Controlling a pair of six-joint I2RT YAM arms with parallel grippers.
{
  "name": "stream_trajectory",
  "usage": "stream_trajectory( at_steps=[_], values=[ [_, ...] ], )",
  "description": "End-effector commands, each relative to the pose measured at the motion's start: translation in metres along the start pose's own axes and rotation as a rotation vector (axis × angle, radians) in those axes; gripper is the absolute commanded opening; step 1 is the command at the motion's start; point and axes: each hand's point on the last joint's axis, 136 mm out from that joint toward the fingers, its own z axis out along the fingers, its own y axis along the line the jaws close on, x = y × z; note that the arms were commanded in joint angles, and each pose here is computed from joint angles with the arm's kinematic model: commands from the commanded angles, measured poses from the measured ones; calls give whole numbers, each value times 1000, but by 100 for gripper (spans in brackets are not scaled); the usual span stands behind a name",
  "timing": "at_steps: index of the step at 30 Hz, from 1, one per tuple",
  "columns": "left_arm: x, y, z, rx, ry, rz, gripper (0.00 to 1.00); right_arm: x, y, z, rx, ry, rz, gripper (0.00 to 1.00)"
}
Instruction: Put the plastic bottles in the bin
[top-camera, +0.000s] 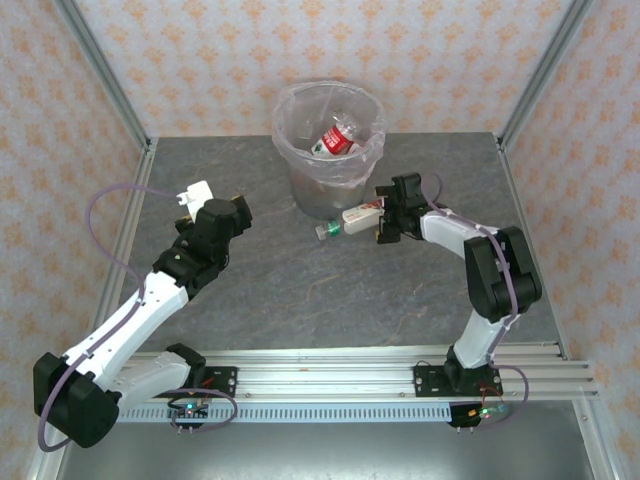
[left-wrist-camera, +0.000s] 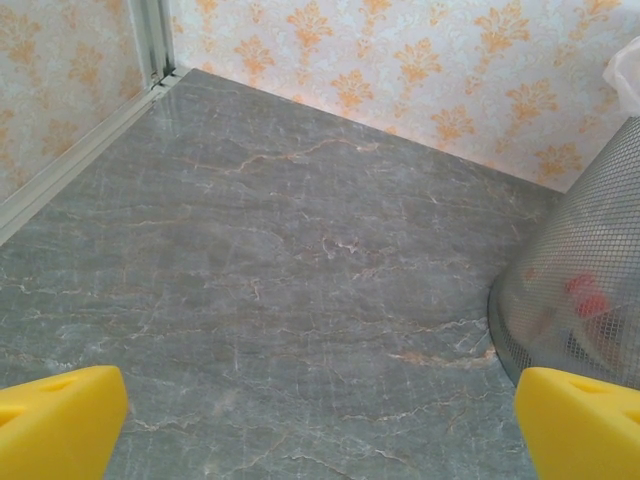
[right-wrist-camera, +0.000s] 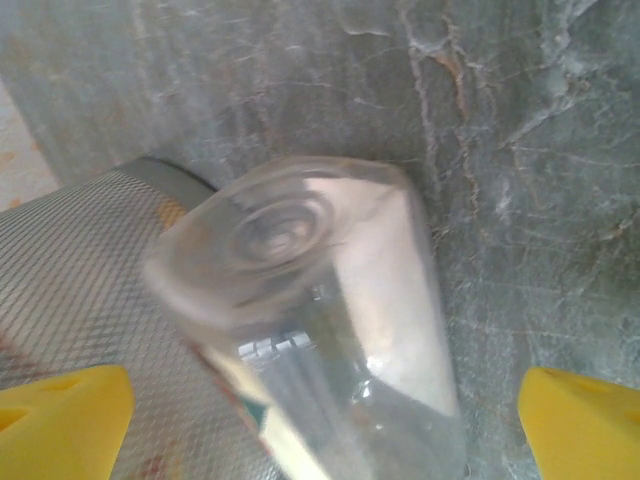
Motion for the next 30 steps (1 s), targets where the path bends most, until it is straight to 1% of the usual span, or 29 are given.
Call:
stream_trajectory(
  at_steps=[1,4,11,16,18,21,24,30],
  values=[
    [0,18,-2,-67,-21,-10,100,6,-3,7,65,15,46,99],
    [1,23,-3,-78,-27,-13,100,7,-4,12,117,15,2,99],
    [6,28,-4,-84,-29,-12,100,16,1,29,163,43,-126,99],
    [8,22,-1,-58,-11,-12,100,25,-12,43,220,85,-164,100],
    [12,16,0,-27,8,-14,100,21,-23,39,248,56,-165,99],
    [20,4,2,32,45,-17,100,9,-37,30,256,4,-169,94],
    [30,-4,5,77,80,-15,100,4,-46,20,262,-9,-183,90],
    [40,-9,9,93,120,1,100,-6,-72,0,290,-43,-195,82]
  ],
)
